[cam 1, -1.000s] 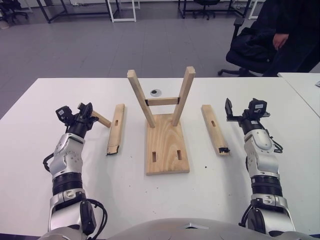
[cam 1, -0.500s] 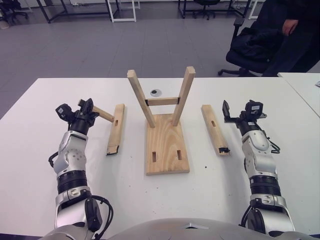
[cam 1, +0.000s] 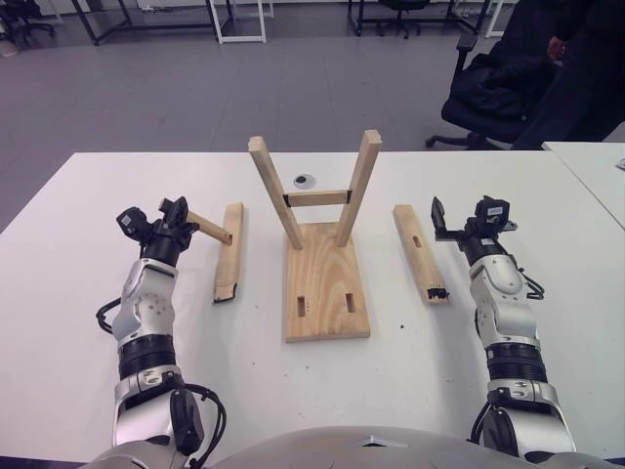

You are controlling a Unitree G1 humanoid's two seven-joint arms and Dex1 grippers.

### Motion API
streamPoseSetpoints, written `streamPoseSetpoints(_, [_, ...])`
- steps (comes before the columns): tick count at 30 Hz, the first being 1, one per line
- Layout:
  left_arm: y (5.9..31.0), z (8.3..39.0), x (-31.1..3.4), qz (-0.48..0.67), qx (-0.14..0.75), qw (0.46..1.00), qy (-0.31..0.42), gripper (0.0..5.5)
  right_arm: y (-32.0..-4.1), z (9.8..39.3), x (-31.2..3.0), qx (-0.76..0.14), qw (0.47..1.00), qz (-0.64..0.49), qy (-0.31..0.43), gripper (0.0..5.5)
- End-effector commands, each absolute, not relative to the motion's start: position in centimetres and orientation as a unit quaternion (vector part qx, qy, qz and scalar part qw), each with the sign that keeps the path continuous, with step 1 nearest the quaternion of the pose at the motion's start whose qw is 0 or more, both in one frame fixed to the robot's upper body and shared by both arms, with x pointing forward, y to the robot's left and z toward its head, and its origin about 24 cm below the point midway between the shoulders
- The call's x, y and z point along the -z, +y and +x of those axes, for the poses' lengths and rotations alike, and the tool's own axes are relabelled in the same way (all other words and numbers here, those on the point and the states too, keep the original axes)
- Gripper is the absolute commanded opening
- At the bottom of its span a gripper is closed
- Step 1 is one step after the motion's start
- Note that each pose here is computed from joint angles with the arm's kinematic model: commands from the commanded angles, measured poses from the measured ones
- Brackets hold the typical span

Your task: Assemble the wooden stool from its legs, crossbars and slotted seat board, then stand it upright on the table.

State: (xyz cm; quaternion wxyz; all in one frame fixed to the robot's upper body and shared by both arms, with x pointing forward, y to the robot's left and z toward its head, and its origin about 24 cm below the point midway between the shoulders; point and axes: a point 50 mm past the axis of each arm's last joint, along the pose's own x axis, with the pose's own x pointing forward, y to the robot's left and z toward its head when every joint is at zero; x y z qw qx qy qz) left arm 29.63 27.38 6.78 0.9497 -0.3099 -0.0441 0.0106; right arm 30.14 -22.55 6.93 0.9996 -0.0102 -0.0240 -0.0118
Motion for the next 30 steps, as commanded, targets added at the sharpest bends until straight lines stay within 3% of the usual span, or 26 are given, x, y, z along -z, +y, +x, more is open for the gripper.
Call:
streamPoseSetpoints(1, [26.9,29.4,-7.4,-0.307,-0.007,0.951,-0.049,0.40,-22.5,30.3,-6.8,0.011,1.000,-0.013,-0.022,5.40])
streamPoseSetpoints(17, [26.7,28.7,-5.3,-0.265,-0.050,0.963,-0.006,0.40,-22.4,30.1,-6.1,0.021,1.000,-0.010,-0.020,5.40])
streamPoseSetpoints(26, [26.7,26.6,-2.7,-0.082,-0.065,0.986,0.128,0.40,-21.9,30.0,-6.0,0.010,0.999,-0.033,-0.018,5.40])
streamPoseSetpoints(30, [25.4,25.7,-0.8,-0.038,-0.011,0.982,0.187,0.40,-22.1,30.7,-6.7,0.009,0.999,-0.042,-0.027,5.40])
